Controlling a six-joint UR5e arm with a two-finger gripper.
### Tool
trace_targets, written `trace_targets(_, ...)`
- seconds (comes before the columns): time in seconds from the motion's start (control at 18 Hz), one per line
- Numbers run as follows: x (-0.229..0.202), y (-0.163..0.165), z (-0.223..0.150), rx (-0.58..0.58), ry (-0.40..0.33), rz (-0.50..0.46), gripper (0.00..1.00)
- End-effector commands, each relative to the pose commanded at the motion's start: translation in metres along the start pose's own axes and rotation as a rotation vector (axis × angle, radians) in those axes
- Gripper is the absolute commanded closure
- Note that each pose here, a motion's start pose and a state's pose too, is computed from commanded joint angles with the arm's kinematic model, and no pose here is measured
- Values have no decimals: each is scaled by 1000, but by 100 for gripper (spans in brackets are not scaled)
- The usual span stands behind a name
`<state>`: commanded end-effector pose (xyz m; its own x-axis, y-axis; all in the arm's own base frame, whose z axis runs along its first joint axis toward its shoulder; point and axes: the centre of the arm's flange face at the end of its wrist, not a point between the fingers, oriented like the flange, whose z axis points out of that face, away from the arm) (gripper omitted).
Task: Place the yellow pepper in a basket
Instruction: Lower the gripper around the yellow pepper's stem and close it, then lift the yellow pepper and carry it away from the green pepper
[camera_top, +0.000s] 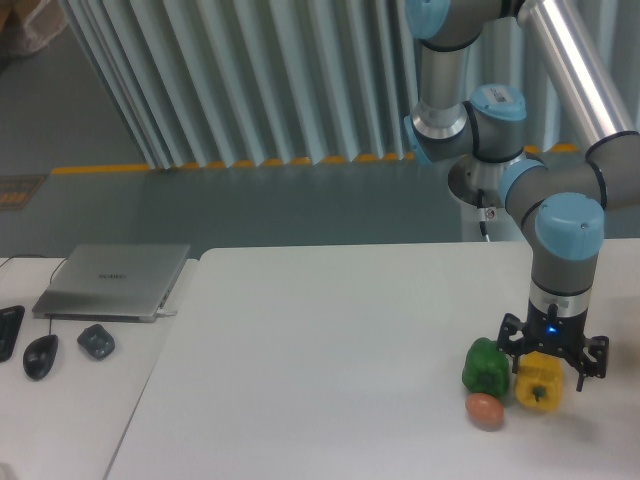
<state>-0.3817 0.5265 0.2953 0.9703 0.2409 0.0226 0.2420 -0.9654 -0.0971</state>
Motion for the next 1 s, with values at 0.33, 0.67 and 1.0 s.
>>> trace_targets(0.33,3,3,12,-17,8,8,0)
trace_targets(0.67,1,4,17,-30,0,11,13)
trace_targets(1.0,-1,5,16,-48,-24,11,56)
